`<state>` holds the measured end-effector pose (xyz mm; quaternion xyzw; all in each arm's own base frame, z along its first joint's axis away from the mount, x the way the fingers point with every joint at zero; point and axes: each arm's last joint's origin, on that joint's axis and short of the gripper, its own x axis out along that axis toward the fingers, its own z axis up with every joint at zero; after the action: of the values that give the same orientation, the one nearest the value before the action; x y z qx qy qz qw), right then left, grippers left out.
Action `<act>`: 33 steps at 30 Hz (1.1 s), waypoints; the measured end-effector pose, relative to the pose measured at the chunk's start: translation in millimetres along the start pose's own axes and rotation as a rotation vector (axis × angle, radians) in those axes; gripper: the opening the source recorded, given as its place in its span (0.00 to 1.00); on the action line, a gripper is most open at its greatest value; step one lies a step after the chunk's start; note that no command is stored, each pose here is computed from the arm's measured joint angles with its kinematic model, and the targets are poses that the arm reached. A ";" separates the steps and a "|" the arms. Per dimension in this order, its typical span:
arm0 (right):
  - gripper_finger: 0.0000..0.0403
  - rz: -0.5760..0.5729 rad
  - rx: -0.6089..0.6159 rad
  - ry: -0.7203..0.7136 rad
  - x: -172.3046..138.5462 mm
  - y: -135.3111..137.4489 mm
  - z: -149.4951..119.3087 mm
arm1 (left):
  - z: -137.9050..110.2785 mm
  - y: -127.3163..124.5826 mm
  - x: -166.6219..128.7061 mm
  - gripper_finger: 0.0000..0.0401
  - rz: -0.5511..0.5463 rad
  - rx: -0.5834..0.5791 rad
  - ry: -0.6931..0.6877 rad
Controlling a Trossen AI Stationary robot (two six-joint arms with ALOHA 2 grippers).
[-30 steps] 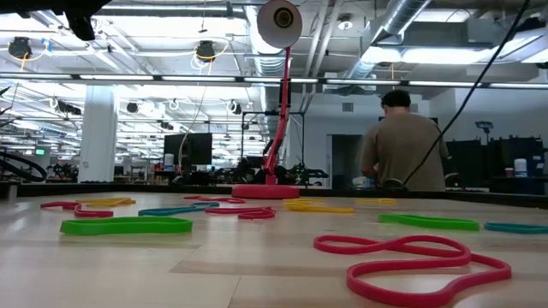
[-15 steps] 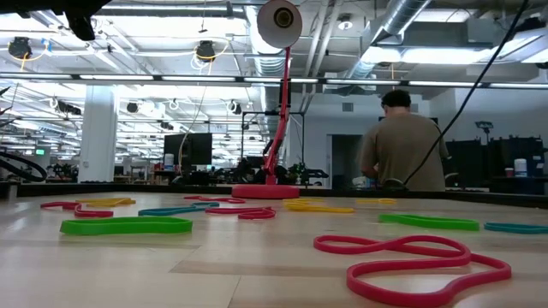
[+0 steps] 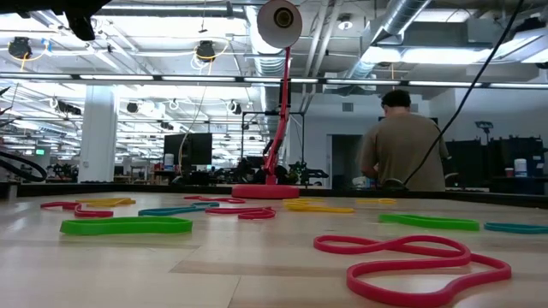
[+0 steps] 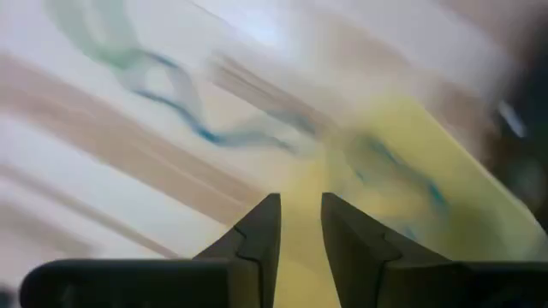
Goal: Pick and place rubber bands into bin
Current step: Put the blue rubber band into the container
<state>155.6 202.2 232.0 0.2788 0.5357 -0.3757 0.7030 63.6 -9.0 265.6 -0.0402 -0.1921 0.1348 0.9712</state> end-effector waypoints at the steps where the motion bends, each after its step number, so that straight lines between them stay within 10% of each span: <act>1: 0.20 0.050 -0.039 -0.060 -0.1 3.7 1.8 | 0.0 0.0 0.0 0.21 0.000 0.000 0.000; 6: 0.20 0.195 -0.198 -0.241 1.3 22.1 14.8 | 0.0 0.0 0.0 0.21 0.000 -0.005 0.000; 16: 0.20 0.264 -0.318 -0.098 28.4 42.2 50.0 | 0.0 0.0 0.0 0.21 0.000 -0.008 0.000; 33: 0.20 0.262 -0.248 0.031 80.0 29.2 62.1 | 0.0 0.0 0.0 0.21 0.000 -0.009 0.000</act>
<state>225.0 150.9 171.5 0.2629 0.5480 -0.2076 0.7665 63.6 -9.0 265.6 -0.0444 -0.1927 0.1341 0.9710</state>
